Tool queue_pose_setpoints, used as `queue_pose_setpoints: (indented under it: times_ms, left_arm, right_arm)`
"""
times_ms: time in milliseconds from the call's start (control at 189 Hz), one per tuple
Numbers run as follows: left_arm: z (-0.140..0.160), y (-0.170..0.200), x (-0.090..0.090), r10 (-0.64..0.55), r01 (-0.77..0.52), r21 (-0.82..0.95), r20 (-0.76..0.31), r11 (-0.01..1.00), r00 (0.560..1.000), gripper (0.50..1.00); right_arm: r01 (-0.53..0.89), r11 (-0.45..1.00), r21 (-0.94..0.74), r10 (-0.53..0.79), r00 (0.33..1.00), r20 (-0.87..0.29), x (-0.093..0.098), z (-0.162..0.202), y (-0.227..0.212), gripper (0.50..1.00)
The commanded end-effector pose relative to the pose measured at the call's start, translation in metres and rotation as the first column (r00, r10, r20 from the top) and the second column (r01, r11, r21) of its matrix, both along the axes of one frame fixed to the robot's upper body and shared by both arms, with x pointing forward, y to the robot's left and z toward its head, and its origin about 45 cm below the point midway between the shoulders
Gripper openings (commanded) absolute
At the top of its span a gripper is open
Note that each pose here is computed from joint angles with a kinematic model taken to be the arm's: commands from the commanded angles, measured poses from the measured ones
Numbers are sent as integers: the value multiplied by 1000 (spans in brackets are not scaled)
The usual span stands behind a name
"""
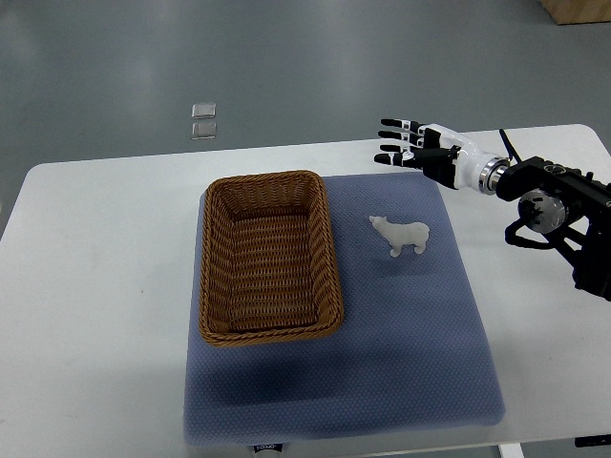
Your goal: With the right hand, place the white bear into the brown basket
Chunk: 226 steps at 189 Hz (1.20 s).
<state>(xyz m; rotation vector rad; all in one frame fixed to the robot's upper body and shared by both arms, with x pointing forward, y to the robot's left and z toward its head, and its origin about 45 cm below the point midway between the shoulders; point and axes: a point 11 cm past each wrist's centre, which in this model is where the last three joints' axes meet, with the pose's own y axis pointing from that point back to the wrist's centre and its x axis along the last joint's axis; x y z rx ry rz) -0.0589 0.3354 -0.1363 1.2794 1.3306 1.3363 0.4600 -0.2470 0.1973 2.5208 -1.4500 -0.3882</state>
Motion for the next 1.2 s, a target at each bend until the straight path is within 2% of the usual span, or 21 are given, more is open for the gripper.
queue_pose_setpoints:
  times_ms: [0,244,403,578,747,911,1192]
  left_arm:
    - [0,0,0,0,0,-1,0,1000,1000,1000]
    - [0,0,0,0,0,0,0,1000,1000,1000]
    - [0,0,0,0,0,0,0,1000,1000,1000]
    - [0,0,0,0,0,-2,0,1000,1000,1000]
    - [0,0,0,0,0,1,0,1000,1000,1000]
    - [0,0,0,-1,1,1,0,1000,1000,1000]
    - [0,0,0,0,0,0,0,1000,1000,1000]
  right_arm:
    - [-69,995,-78,74,996,56,-2,6,6,924]
    - [-189,929,-317,230,968,98,-6,7,-4,924]
    - [-292,836,-465,389,913,126,-4,25,-5,924]
    - [-358,714,-601,499,863,80,-7,30,-8,924]
    - [-423,571,-703,608,794,17,-20,26,0,924]
    - [-447,518,-729,647,762,-8,-28,22,5,924]
    - [-420,461,-782,659,752,-15,-30,9,10,924]
